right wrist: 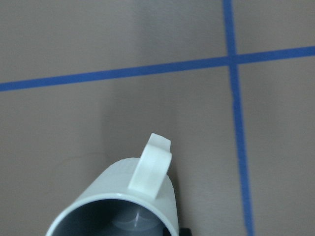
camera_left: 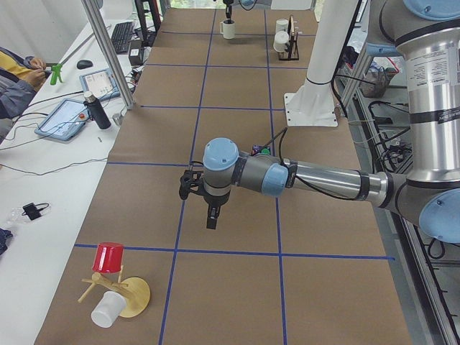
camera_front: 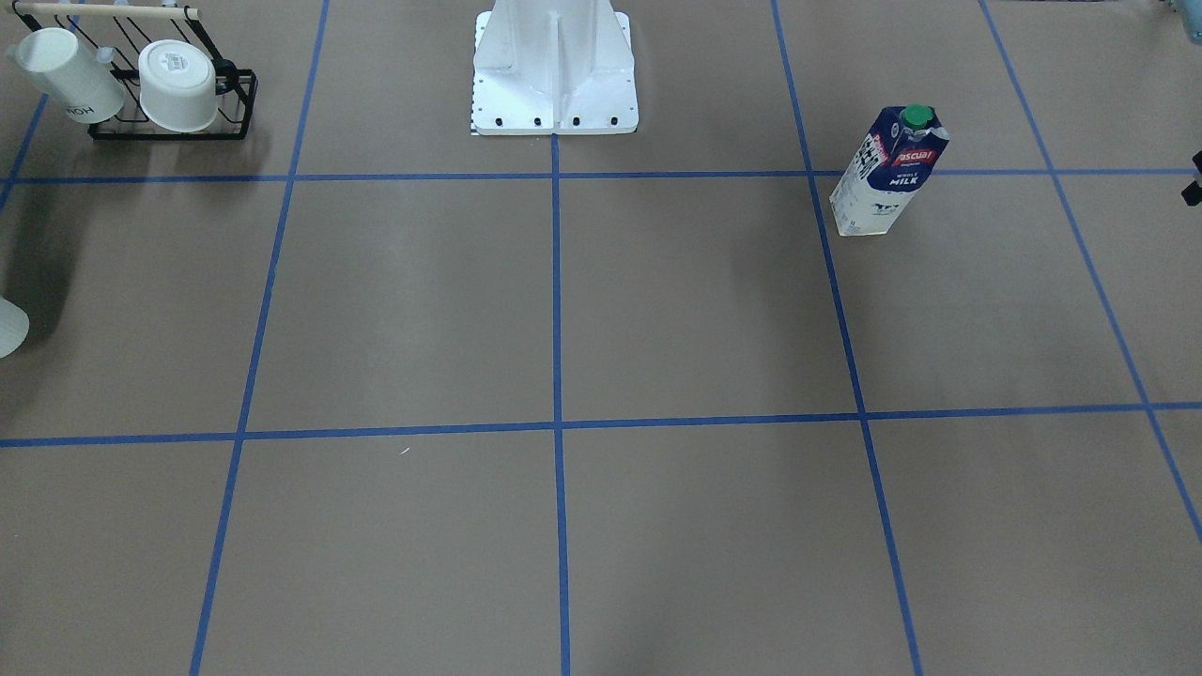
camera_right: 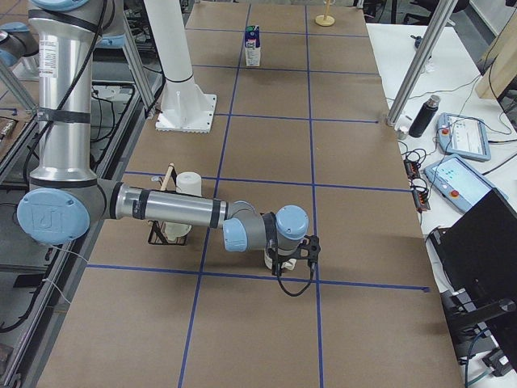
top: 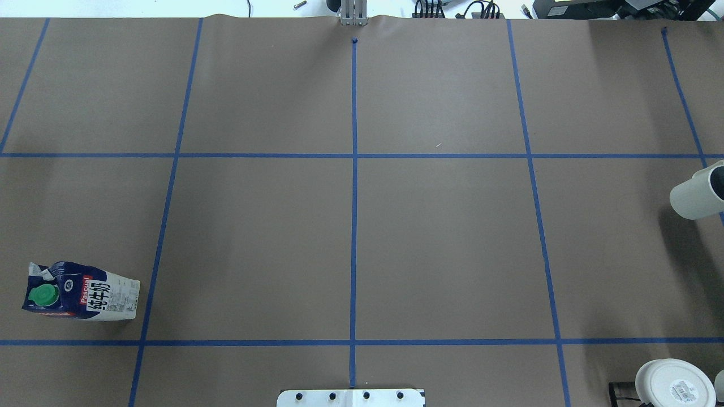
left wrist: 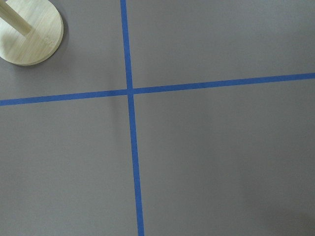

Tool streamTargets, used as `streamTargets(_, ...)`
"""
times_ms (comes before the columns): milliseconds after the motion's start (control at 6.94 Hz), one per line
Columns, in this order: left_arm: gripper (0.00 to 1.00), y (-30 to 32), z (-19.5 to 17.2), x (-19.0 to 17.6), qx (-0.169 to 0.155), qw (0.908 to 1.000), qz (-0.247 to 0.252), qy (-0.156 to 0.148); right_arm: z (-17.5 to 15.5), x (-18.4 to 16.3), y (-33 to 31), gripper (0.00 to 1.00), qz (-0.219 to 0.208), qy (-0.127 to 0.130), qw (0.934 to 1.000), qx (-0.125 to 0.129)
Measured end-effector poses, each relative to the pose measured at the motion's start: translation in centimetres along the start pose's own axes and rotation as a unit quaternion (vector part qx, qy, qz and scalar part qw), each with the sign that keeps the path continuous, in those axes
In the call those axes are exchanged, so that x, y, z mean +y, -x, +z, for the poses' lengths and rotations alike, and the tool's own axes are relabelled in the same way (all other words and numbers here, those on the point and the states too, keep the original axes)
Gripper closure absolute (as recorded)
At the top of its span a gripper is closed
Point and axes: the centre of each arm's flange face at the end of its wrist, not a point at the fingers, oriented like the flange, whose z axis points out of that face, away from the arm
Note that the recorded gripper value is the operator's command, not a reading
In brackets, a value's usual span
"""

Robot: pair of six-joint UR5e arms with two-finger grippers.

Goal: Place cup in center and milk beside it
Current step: 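Carry the white mug with the right gripper to the table center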

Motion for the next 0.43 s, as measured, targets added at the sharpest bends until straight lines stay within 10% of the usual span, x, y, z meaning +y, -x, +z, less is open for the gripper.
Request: streamTargets(432, 0.02, 0.1, 0.2, 0.0, 0.0, 1.0, -0.001, 0.002, 1.9, -0.3, 25.8, 1.0, 0.051, -0.001, 0.9983, -0.029)
